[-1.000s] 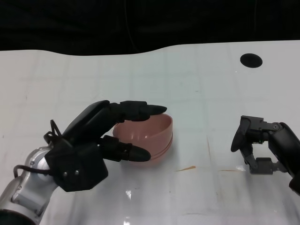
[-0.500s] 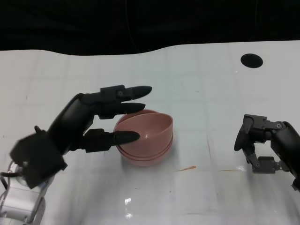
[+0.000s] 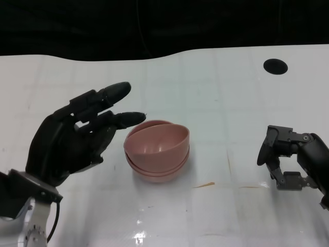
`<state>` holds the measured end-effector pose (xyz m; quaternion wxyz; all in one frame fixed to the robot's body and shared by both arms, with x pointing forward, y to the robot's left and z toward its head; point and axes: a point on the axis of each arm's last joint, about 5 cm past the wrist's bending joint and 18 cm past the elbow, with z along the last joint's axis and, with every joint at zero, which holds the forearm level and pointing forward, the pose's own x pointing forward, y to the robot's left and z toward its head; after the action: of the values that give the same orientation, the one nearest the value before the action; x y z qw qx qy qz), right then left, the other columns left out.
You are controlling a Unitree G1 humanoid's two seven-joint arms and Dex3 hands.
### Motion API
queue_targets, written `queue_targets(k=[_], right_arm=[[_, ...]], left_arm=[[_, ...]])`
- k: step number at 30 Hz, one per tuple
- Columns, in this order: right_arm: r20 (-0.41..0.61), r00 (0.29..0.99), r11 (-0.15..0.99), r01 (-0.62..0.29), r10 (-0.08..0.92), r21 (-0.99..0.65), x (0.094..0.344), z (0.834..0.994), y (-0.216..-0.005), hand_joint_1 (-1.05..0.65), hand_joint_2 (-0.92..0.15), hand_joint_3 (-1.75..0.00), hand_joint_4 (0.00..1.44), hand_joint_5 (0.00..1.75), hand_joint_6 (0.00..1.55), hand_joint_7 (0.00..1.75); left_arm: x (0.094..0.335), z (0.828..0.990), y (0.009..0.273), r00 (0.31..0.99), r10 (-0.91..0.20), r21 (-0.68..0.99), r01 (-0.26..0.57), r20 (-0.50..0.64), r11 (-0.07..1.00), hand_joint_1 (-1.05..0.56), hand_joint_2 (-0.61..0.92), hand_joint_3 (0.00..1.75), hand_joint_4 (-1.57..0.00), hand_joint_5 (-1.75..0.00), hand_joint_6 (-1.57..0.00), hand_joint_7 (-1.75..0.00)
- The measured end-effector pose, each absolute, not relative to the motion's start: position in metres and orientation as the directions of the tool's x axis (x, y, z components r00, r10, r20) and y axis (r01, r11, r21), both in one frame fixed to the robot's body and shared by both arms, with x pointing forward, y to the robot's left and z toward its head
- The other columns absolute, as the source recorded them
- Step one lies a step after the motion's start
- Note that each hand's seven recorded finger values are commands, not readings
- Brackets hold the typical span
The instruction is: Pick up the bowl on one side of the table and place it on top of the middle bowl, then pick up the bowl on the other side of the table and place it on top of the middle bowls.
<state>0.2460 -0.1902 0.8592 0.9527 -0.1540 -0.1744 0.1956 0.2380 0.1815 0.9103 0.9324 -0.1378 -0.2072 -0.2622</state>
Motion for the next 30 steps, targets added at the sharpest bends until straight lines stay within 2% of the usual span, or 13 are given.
queue_targets(k=[1,2,6,7,8,9,11,12,16,17,22,27,30], right_arm=[[0.272,0.863,0.876,-0.319,0.426,-0.362,0.246,0.859,-0.19,-0.08,-0.55,-1.22,0.85,1.75,0.71,1.58],[0.272,0.863,0.876,-0.319,0.426,-0.362,0.246,0.859,-0.19,-0.07,-0.55,-1.22,0.84,1.75,0.71,1.58],[0.273,0.864,0.877,-0.316,0.424,-0.363,0.246,0.859,-0.191,-0.07,-0.54,-1.22,0.85,1.75,0.71,1.58],[0.272,0.864,0.877,-0.315,0.424,-0.364,0.246,0.859,-0.191,-0.07,-0.54,-1.22,0.84,1.75,0.71,1.58],[0.272,0.864,0.876,-0.315,0.424,-0.364,0.246,0.859,-0.191,-0.06,-0.55,-1.22,0.84,1.75,0.71,1.58],[0.272,0.864,0.876,-0.315,0.424,-0.364,0.246,0.859,-0.191,-0.06,-0.55,-1.22,0.84,1.75,0.71,1.58],[0.273,0.864,0.877,-0.314,0.423,-0.364,0.246,0.859,-0.191,-0.05,-0.55,-1.22,0.85,1.75,0.71,1.58],[0.273,0.864,0.877,-0.314,0.423,-0.364,0.246,0.859,-0.191,-0.05,-0.55,-1.22,0.85,1.75,0.71,1.58],[0.273,0.864,0.876,-0.312,0.423,-0.368,0.246,0.86,-0.193,-0.04,-0.56,-1.22,0.84,1.75,0.71,1.58],[0.273,0.864,0.876,-0.312,0.423,-0.368,0.246,0.86,-0.193,-0.04,-0.56,-1.22,0.85,1.75,0.71,1.58],[0.272,0.864,0.875,-0.311,0.423,-0.371,0.246,0.86,-0.194,-0.04,-0.56,-1.22,0.85,1.75,0.71,1.58],[0.27,0.863,0.873,-0.315,0.427,-0.372,0.246,0.86,-0.194,-0.02,-0.56,-1.22,0.84,1.75,0.71,1.58],[0.27,0.863,0.873,-0.315,0.427,-0.372,0.246,0.86,-0.194,-0.02,-0.56,-1.21,0.84,1.75,0.71,1.58]], left_arm=[[0.237,0.91,0.183,0.775,-0.432,-0.148,0.547,0.462,0.824,-0.21,0.5,1.19,-0.2,-1.15,-0.55,-0.06],[0.235,0.909,0.185,0.777,-0.43,-0.15,0.545,0.461,0.825,-0.18,0.47,1.24,-0.2,-1.16,-0.56,-0.06],[0.228,0.901,0.191,0.797,-0.41,-0.181,0.528,0.445,0.83,-0.1,0.45,1.35,-0.25,-1.28,-0.6,-0.19],[0.227,0.9,0.192,0.802,-0.399,-0.196,0.521,0.444,0.83,-0.09,0.44,1.38,-0.27,-1.32,-0.58,-0.27],[0.226,0.898,0.193,0.807,-0.393,-0.206,0.517,0.44,0.831,-0.08,0.43,1.41,-0.29,-1.38,-0.45,-0.59],[0.225,0.897,0.194,0.812,-0.387,-0.214,0.511,0.437,0.832,-0.08,0.42,1.42,-0.31,-1.41,-0.36,-0.82],[0.224,0.897,0.197,0.818,-0.375,-0.219,0.501,0.437,0.837,-0.05,0.41,1.45,-0.39,-1.51,-0.33,-1.07],[0.223,0.896,0.198,0.82,-0.368,-0.221,0.495,0.438,0.84,-0.04,0.4,1.47,-0.44,-1.55,-0.36,-1.13],[0.221,0.894,0.2,0.835,-0.338,-0.242,0.47,0.435,0.849,-0.02,0.37,1.51,-0.5,-1.59,-0.39,-1.2],[0.22,0.893,0.2,0.841,-0.326,-0.246,0.458,0.431,0.854,0.02,0.37,1.57,-0.6,-1.68,-0.52,-1.31],[0.217,0.888,0.196,0.865,-0.228,-0.23,0.358,0.447,0.905,0.16,0.41,1.71,-0.87,-1.74,-0.75,-1.56],[0.215,0.879,0.196,0.874,-0.205,-0.206,0.321,0.441,0.924,0.22,0.54,1.65,-1.08,-1.75,-0.84,-1.73],[0.214,0.873,0.196,0.888,-0.198,-0.206,0.304,0.416,0.93,0.22,0.59,1.59,-1.12,-1.75,-0.86,-1.74]])
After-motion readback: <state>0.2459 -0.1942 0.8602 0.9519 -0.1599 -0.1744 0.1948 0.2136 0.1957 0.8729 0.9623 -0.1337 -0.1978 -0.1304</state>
